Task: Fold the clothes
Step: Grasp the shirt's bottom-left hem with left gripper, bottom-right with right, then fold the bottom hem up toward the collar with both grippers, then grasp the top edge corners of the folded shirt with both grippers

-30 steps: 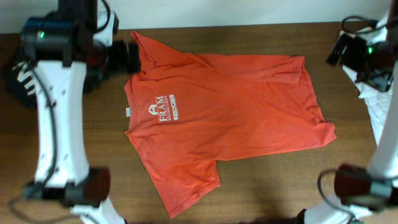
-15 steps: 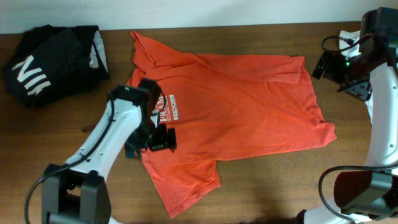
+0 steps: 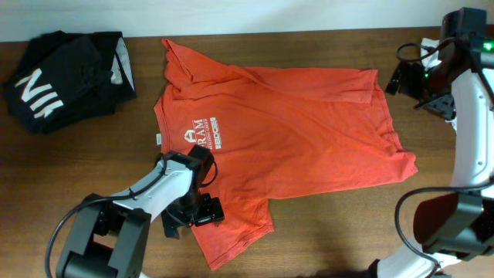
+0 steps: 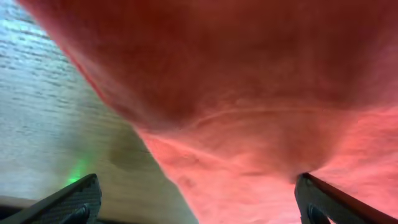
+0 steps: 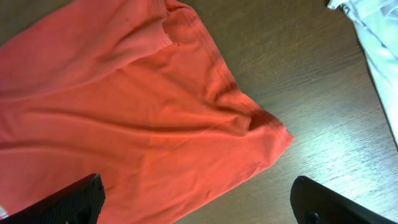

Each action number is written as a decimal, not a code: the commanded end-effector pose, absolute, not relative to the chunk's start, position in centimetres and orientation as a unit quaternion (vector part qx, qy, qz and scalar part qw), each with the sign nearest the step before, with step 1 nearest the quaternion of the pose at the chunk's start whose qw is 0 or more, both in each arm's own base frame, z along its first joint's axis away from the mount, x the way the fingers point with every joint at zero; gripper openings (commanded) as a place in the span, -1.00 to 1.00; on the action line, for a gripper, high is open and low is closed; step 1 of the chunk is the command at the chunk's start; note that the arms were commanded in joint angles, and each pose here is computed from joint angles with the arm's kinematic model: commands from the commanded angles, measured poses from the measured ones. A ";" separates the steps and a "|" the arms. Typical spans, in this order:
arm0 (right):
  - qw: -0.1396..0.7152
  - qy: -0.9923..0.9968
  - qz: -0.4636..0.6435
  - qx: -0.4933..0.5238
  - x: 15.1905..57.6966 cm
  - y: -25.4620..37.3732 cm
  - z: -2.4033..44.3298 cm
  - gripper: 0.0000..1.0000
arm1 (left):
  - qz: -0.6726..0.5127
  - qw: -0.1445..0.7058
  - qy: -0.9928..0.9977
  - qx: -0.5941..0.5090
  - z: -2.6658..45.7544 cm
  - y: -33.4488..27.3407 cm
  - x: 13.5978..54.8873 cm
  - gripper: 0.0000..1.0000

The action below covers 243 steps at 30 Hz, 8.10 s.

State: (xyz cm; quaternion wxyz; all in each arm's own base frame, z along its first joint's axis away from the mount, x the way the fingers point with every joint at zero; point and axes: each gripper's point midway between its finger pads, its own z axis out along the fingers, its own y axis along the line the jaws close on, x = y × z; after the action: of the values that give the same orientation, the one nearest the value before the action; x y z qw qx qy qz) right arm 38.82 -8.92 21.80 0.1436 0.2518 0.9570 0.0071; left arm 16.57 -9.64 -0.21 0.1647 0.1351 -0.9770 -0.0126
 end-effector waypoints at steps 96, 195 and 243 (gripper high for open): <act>-0.062 0.878 0.013 0.474 25.7 -16.8 1.0 -0.92 | -0.019 0.144 -0.977 0.155 0.4 -8.7 16.4 -0.99; 0.220 0.962 -0.026 0.158 45.5 -8.0 17.7 0.97 | 0.149 -0.322 -0.935 0.022 6.6 -11.9 61.0 -0.98; 0.174 0.968 -0.031 0.179 52.0 -10.3 3.6 -0.92 | 0.135 -0.314 -0.939 0.029 8.6 -11.1 59.9 -0.98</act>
State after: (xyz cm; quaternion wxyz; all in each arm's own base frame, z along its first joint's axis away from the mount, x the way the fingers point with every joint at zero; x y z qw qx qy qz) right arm 50.95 -9.30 2.02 0.1595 0.1581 0.9741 -0.0271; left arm 59.38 -11.35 5.92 -0.2899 0.0307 -0.9467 0.1368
